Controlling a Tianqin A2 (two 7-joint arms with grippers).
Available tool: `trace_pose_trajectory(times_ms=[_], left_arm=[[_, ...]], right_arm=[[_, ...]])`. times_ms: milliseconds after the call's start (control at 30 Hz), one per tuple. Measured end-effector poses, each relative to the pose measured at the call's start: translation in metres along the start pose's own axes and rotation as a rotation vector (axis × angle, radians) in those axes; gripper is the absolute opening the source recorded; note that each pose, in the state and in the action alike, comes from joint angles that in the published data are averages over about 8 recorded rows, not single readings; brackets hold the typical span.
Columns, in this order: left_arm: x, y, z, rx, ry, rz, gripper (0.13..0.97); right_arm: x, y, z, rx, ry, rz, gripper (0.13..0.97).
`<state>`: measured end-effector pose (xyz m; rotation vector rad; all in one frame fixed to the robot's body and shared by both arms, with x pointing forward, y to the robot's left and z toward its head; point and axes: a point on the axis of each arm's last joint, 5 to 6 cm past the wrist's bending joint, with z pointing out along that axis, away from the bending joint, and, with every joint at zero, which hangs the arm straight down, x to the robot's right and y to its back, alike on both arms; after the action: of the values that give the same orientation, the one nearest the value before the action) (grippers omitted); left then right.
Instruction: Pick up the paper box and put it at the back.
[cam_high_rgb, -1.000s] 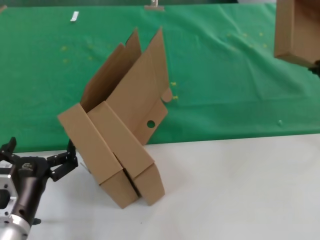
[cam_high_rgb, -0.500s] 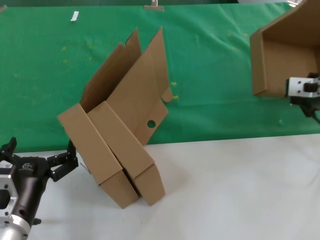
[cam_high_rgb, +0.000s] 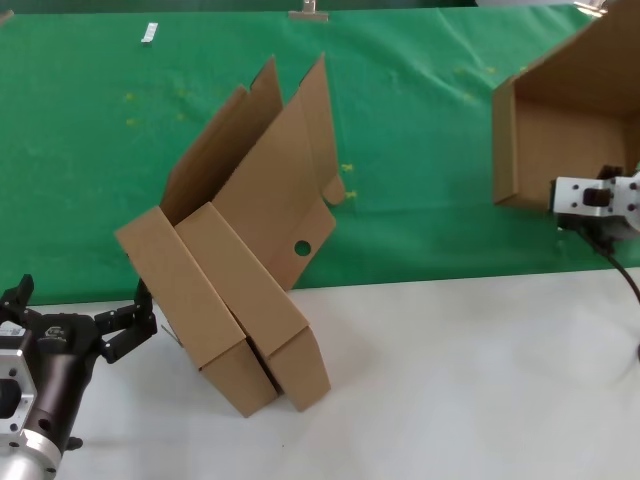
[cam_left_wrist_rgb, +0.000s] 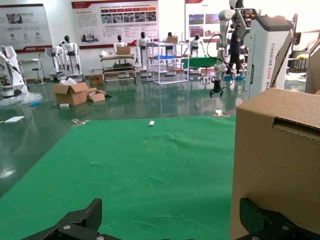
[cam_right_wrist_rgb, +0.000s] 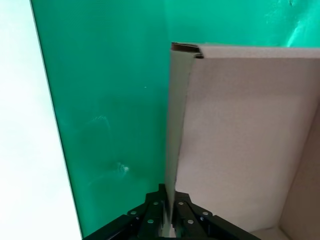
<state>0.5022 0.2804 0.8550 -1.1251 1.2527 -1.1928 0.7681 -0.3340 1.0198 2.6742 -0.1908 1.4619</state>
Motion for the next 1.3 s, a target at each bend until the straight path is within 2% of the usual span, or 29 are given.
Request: trace_pose_trajectory(times_ms=[167,433,567,800,867,1067,1300], left_arm=[[0.0000,0.0000,0.000,0.000,0.000,0.000,0.966],[0.0000,0.0000,0.000,0.000,0.000,0.000,0.966],[0.0000,0.0000,0.000,0.000,0.000,0.000,0.966],[0.0000,0.0000,0.000,0.000,0.000,0.000,0.966],[0.0000,0.0000,0.000,0.000,0.000,0.000,0.966],[0.0000,0.0000,0.000,0.000,0.000,0.000,0.966],[0.0000,0.0000,0.000,0.000,0.000,0.000,0.966]], right_arm=[[-0.001,-0.001,0.001,-0.003,0.004,0.003,0.172],[-0.005,-0.004,0.002,0.011,-0.006,0.036,0.256],[-0.009,-0.008,0.004,0.035,-0.017,0.075,0.256],[-0.009,-0.009,0.003,0.076,-0.029,0.120,0.385],[-0.007,-0.006,0.002,0.087,-0.037,0.127,0.403],[0.003,0.016,-0.007,0.135,-0.091,0.171,0.561],[0.015,0.051,-0.029,0.267,-0.120,0.325,0.705]])
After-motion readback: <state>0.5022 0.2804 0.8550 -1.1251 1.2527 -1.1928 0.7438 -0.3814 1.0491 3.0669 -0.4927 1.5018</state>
